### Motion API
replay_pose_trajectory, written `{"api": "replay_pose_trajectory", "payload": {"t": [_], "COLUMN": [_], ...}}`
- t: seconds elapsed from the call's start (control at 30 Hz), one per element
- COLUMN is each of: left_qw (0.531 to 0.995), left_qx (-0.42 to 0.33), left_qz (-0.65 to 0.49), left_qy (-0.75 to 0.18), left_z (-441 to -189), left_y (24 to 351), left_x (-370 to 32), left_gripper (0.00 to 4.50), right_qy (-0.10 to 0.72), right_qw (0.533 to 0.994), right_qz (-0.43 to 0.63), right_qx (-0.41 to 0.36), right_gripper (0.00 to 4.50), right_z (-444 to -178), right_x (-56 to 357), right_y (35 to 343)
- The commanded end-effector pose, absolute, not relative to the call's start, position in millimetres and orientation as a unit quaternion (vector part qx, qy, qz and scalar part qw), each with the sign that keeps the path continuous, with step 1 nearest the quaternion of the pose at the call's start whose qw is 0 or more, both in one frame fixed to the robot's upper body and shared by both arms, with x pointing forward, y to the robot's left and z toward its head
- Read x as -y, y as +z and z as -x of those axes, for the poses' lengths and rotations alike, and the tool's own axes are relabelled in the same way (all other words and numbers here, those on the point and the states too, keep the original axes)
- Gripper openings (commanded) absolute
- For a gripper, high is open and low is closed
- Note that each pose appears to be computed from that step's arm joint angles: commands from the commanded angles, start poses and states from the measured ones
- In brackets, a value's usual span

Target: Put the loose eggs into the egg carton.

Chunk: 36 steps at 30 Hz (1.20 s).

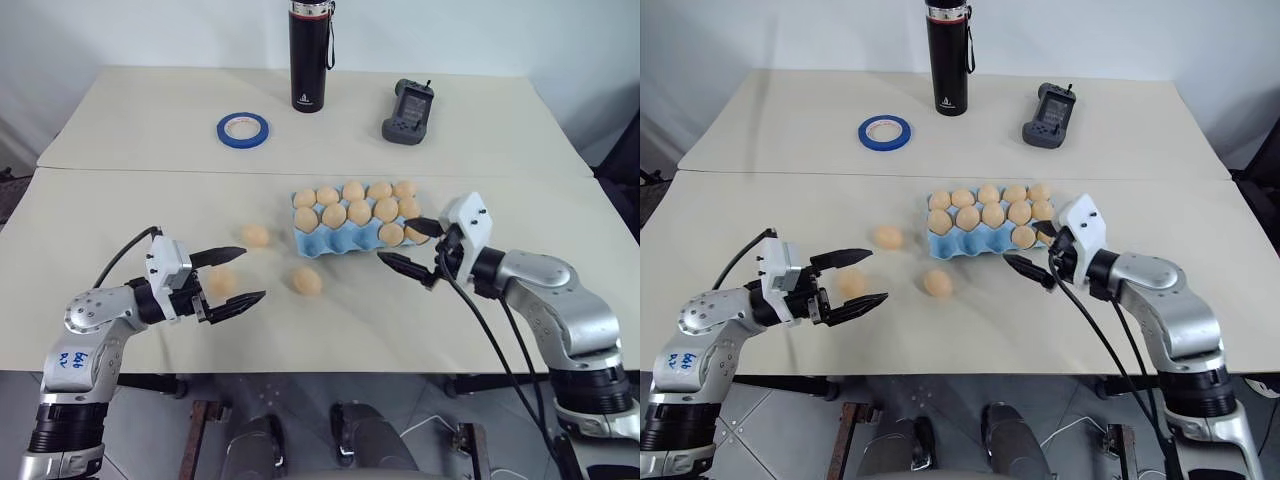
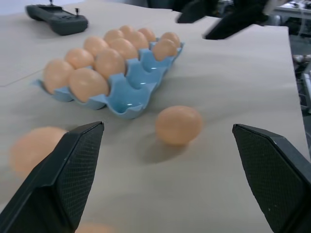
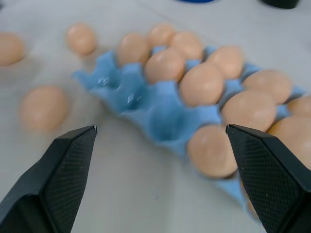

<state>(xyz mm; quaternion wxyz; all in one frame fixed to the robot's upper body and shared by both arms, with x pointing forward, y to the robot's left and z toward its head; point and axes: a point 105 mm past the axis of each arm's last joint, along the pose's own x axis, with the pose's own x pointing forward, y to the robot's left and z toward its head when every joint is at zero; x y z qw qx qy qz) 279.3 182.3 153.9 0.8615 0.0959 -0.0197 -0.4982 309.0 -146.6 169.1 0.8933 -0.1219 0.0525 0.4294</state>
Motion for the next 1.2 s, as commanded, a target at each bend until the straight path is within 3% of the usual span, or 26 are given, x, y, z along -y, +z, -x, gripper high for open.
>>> {"api": "replay_pose_trajectory", "payload": {"t": [0.03, 0.33, 0.5, 0.73, 1.2], "left_qw": [0.876, 0.886, 0.884, 0.874, 0.866], "left_qx": [0.034, 0.02, 0.014, -0.005, 0.014], "left_qz": [-0.107, -0.13, -0.136, -0.131, -0.133], "left_qy": [-0.468, -0.444, -0.447, -0.469, -0.481], "left_z": [-279.1, -272.3, -269.2, -262.4, -260.0], "left_y": [165.6, 161.7, 162.3, 157.5, 164.9], "left_x": [-198.3, -226.8, -236.4, -241.6, -228.4], "left_gripper": [4.5, 4.5, 4.5, 4.5, 4.5], "right_qy": [0.45, 0.472, 0.459, 0.496, 0.517], "right_qw": [0.877, 0.866, 0.879, 0.856, 0.843], "right_qz": [0.165, 0.156, 0.114, 0.097, 0.109], "right_qx": [-0.016, -0.055, -0.07, -0.113, -0.102], "right_gripper": [4.45, 4.45, 4.45, 4.45, 4.45], "right_z": [-291.3, -276.1, -283.8, -277.5, -294.8], "right_x": [156.2, 163.0, 132.6, 75.8, 26.0], "right_y": [184.1, 170.1, 171.7, 157.3, 139.3]}}
